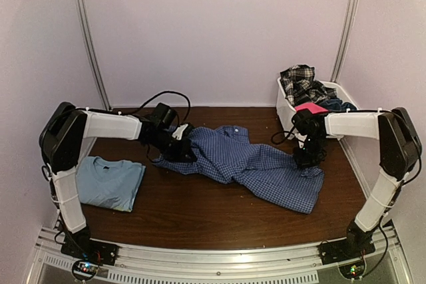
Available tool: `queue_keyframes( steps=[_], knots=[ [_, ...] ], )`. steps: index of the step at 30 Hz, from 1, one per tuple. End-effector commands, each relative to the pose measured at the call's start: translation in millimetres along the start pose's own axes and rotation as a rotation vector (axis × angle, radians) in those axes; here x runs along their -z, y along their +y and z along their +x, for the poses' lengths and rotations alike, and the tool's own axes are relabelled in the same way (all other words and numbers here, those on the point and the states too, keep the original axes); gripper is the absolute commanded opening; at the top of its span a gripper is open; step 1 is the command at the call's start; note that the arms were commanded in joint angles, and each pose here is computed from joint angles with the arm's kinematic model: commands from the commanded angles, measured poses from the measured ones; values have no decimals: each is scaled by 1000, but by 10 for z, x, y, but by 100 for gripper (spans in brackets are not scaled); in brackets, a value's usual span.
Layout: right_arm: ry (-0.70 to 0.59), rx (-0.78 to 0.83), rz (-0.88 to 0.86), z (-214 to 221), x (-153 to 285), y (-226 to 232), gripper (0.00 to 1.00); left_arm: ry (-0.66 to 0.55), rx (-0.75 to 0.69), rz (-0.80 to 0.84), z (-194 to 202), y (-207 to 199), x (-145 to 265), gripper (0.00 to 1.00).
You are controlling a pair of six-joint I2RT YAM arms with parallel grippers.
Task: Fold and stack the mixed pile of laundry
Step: Flatten out the crumpled shirt at the center of the board.
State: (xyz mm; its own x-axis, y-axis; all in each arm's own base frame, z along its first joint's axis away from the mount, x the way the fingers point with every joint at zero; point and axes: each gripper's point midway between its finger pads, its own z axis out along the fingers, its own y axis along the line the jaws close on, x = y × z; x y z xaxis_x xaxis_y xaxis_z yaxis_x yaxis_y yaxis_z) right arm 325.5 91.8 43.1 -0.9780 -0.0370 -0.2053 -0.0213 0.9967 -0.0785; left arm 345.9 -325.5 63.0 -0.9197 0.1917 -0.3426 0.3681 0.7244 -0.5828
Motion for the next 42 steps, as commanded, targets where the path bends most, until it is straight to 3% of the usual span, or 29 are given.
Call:
queue_keyframes(
  steps=[1, 7, 16, 20, 25, 28, 30, 31, 33, 36, 37, 40, 42],
  knots=[
    [-59, -2, 78, -171, 198, -224, 0, -116, -90, 75, -355, -379, 436, 0],
    [-157, 6, 50, -310, 849, -299, 0, -237, -157, 132, -605, -729, 1148, 0],
    [-399, -28, 83, -484, 2179, -632, 0, -523, -285, 214, -910, -1280, 2541, 0],
    [-501, -72, 98, -531, 2626, -809, 0, -449, -312, 214, -737, -1268, 2528, 0],
    [-595, -71, 15, -639, 2962, -733, 0, -316, -309, 308, -172, -1234, 2370, 0],
    [-634, -51, -80, -683, 3053, -582, 0, -335, -284, 363, -69, -1261, 2372, 0],
    [-614, -31, -127, -705, 2955, -472, 0, -396, -232, 221, -215, -1018, 2325, 0],
    [-594, -25, -142, -722, 2868, -424, 0, -406, -204, 116, -311, -826, 2269, 2],
    [-571, -23, -191, -773, 2751, -310, 0, -412, -135, -92, -540, -352, 2151, 17],
    [-568, -36, -246, -884, 2692, -193, 0, -389, -23, -182, -820, 215, 1991, 41],
    [-563, -39, -256, -912, 2668, -167, 0, -381, 17, -242, -856, 425, 1985, 45],
    [-540, -36, -290, -948, 2618, -87, 0, -357, -48, -264, -794, 457, 1967, 60],
    [-532, -41, -310, -946, 2601, -54, 0, -367, -163, -131, -578, 91, 2021, 63]
  ],
)
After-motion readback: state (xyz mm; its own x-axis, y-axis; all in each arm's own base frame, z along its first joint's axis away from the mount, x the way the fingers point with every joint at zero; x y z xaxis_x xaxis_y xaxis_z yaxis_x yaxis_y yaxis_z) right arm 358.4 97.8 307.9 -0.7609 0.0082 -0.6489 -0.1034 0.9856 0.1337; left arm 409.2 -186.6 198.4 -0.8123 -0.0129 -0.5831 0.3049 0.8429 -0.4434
